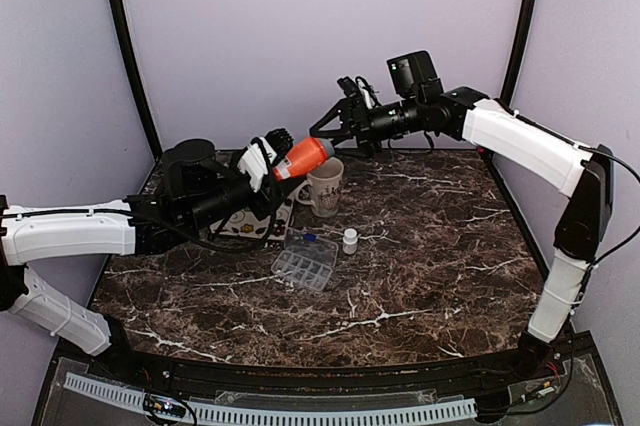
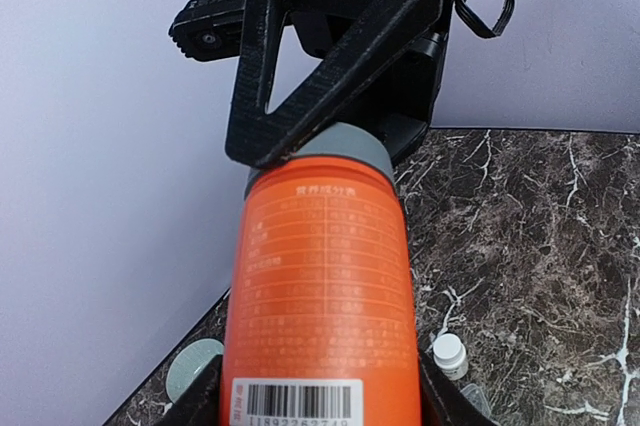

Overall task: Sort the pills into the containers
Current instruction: Screw the lid of the pill bottle onto the pill bottle.

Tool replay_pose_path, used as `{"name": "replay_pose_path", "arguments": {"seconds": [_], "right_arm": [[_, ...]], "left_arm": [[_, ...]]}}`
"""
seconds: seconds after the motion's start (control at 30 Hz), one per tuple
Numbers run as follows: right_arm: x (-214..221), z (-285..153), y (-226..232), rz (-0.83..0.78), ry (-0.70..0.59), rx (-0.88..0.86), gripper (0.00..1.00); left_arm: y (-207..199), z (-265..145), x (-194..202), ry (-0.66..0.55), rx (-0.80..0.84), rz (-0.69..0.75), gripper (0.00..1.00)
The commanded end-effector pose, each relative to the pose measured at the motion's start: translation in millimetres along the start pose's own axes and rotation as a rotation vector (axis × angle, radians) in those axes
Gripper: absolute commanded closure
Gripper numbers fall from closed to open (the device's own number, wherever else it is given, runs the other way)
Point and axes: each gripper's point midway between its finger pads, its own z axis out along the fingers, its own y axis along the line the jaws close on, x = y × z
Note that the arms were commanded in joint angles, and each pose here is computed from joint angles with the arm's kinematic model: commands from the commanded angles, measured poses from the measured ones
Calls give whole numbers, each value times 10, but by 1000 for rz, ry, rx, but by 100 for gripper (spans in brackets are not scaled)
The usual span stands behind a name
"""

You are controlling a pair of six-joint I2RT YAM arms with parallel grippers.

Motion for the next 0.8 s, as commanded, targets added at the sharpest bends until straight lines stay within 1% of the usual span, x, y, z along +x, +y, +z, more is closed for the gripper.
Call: {"name": "replay_pose_path", "arguments": {"seconds": [0.0,0.3,0.43,0.6,0.77], "right_arm": [[-52,-171,202,-60,-54,-7,25],[-32,-266,264,-81,-70,-6,24],[-11,-316,266,-105,-74,16,24],[4,-380,259,-158,-78,53,24],[28,-423,247,-222,-82,75,24]], "left_arm": [[165,-135,-354,-99,-12,-72,100],[195,-122,-266,-68,4,-115,100],[272,-140,-229,-62,20,-177,100],[372,-132,-164,-59,164,-345,100],[292,-76,-169,-45,365,-476,100]]}}
